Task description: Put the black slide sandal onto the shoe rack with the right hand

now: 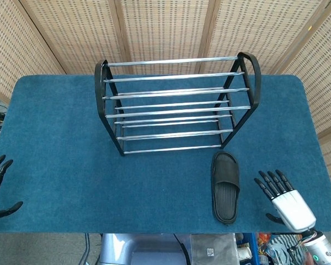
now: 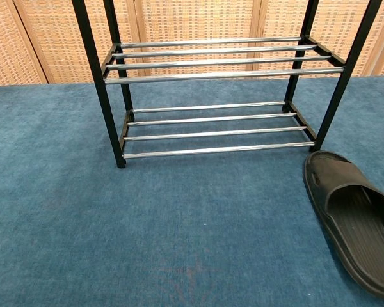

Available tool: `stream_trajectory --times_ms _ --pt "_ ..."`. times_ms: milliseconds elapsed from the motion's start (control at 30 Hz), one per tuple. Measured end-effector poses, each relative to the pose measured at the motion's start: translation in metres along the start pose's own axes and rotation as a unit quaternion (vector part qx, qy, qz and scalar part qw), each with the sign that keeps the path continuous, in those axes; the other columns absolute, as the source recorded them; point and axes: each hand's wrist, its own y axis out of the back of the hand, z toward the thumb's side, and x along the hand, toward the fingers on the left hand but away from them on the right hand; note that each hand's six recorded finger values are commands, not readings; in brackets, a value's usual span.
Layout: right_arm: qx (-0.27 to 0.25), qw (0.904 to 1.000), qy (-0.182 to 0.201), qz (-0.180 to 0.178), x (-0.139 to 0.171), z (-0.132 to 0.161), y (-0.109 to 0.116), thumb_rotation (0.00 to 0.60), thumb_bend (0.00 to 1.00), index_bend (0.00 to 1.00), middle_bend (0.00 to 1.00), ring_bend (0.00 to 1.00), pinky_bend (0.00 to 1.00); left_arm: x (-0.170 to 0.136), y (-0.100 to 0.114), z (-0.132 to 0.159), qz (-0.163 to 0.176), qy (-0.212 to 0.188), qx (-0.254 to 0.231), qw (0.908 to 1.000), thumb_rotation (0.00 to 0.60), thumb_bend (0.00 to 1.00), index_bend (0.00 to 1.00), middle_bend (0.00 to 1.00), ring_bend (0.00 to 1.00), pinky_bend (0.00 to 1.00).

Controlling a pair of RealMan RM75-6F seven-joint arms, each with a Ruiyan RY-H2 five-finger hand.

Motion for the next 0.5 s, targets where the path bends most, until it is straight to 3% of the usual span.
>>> stream_trajectory --times_ms 233,400,500 --pt "0.061 0.9864 0.152 0.012 -0.016 0.015 -0.029 0.6 0.0 0.0 0.0 0.0 0.0 0.004 -0.004 0.0 -0.007 0.005 0.005 1.0 0.6 0.05 0.0 0.0 0.0 0.0" --pt "0.087 0.9668 0.238 -0.03 -0.031 0.031 -0.03 0.6 0.0 0.0 0.0 0.0 0.0 0.007 -0.008 0.003 -0.017 0.001 0.007 0.9998 0.6 0.05 0.0 0.0 0.0 0.0" --pt "0.104 0.9533 0.281 -0.036 -0.045 0.039 -0.036 0.6 0.0 0.0 0.0 0.0 0.0 0.008 -0.009 0.004 -0.019 0.001 0.01 0.9998 0.6 0.05 0.0 0.0 0.0 0.0"
